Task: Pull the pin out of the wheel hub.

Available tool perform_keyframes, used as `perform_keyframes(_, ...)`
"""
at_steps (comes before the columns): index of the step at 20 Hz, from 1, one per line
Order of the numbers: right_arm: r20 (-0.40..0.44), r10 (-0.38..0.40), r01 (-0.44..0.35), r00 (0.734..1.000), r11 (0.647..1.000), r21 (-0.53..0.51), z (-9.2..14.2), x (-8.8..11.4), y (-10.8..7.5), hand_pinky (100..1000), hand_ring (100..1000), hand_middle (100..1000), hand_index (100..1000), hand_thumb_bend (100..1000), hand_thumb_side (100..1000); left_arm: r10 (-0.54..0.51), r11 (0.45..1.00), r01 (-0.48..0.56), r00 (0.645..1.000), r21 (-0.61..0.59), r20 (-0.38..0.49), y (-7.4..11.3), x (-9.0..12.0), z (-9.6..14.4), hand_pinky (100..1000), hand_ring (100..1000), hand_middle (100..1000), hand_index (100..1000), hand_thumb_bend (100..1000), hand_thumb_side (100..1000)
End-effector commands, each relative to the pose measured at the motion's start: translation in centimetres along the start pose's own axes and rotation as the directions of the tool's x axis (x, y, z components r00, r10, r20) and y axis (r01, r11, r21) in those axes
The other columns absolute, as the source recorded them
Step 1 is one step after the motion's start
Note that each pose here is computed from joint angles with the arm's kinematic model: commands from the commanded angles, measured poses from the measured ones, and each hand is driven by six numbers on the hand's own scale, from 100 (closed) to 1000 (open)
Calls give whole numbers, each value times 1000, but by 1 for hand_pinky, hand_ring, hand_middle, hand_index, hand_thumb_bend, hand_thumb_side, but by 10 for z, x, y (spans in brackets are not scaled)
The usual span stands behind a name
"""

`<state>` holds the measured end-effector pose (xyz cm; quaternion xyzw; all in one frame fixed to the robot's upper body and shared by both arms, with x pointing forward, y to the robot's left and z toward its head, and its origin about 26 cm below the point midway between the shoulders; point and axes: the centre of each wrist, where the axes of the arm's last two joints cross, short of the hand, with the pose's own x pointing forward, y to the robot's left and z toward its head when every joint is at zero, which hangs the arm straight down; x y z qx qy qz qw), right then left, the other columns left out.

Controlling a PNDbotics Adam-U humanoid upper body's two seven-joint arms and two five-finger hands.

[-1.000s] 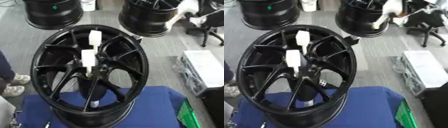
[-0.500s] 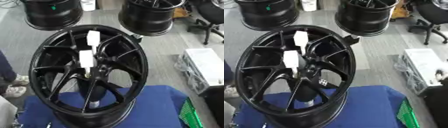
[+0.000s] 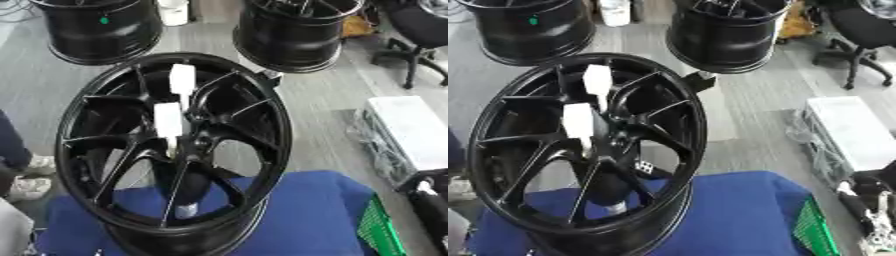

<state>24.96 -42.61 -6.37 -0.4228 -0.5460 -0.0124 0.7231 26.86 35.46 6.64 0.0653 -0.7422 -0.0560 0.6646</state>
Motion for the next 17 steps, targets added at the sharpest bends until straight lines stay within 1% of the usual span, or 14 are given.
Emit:
perform_keyframes(1,110,-21,20,994,1000,6,-4,26,0,731,681,678,824,100,407,-10,1000,10,1000,4,26,3,8,-1,685,571,584,688,529,530)
perform_keyframes(3,165,-54,49,985,998,30,-1,39,7,724,667,664,817,100,418,-8,1000,8,1000,2,26,3,8,-2,685,571,584,688,528,531)
perform_keyframes(5,223,-104,93,969,994,62,4,52,15,715,648,643,805,100,431,-6,1000,6,1000,1,28,2,9,-2,685,572,584,688,528,531)
perform_keyframes(6,250,-133,117,959,990,77,7,58,19,713,645,640,803,100,435,-6,1000,6,1000,0,28,2,9,-2,685,572,584,687,528,531)
perform_keyframes(7,274,-164,143,948,985,94,10,64,22,707,634,628,794,100,462,-5,1000,5,1000,-2,29,1,9,-2,685,572,584,687,528,531)
perform_keyframes(10,335,-263,225,905,963,149,19,80,32,703,627,621,789,100,479,-4,1000,4,1000,-7,31,1,9,-2,684,572,584,687,527,531)
perform_keyframes(13,366,-330,267,870,940,213,25,92,40,702,623,616,787,100,484,-3,1000,3,999,-9,32,0,9,-3,684,572,584,687,527,531)
perform_keyframes(17,399,-356,256,845,924,283,31,103,47,699,617,610,785,100,488,-1,1000,1,999,-21,33,-2,9,-3,684,572,585,687,526,531)
